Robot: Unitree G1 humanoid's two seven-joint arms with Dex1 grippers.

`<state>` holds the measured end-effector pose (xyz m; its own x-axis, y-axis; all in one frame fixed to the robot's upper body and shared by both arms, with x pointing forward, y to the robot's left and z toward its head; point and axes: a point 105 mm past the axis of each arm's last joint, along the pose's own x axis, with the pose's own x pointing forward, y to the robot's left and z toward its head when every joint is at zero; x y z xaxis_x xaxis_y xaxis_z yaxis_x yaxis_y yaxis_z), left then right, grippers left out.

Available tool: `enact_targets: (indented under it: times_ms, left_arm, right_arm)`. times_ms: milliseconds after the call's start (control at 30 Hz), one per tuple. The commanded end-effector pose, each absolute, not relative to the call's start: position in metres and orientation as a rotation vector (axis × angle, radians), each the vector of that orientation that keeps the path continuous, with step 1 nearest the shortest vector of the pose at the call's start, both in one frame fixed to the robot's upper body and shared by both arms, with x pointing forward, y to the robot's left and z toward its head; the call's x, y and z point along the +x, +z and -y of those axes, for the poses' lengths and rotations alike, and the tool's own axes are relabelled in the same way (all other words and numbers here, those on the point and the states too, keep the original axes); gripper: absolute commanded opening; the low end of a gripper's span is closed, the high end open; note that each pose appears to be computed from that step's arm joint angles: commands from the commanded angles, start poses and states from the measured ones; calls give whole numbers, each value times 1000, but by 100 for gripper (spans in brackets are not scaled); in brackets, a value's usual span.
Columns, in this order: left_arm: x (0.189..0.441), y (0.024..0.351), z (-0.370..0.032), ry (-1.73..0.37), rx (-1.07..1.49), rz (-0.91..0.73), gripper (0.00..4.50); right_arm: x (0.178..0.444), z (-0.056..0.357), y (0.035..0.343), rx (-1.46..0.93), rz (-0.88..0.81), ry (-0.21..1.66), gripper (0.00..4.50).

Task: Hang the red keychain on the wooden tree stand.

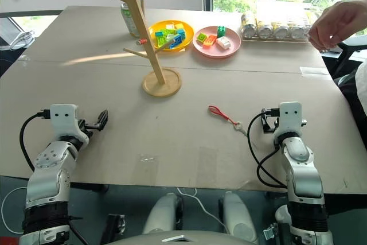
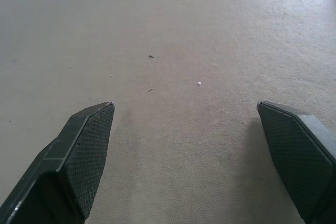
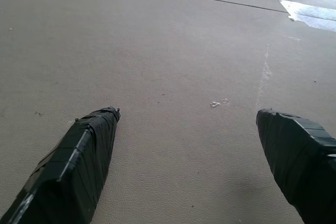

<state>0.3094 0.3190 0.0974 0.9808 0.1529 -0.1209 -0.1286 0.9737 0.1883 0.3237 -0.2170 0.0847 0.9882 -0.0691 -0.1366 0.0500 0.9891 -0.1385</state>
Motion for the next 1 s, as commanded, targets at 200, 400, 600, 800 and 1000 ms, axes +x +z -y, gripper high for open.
enact_targets:
  times_ms: [200,400,600,800,1000]
  left_arm:
    - [304,99,-323,162,186,-131,447]
    - [304,100,-322,144,190,-129,447]
    - [309,130,-307,-62,197,-103,447]
    - [298,185,-235,-590,206,-100,447]
    - [266,202,-161,-1050,326,-158,447]
  right_arm:
    - [326,221,100,-152,-94,-69,450]
    - [327,219,103,-168,-90,-45,450]
    - [331,206,125,-213,-97,180,450]
    - [324,171,152,-209,-187,591,450]
    - [314,133,155,-269,-277,864,450]
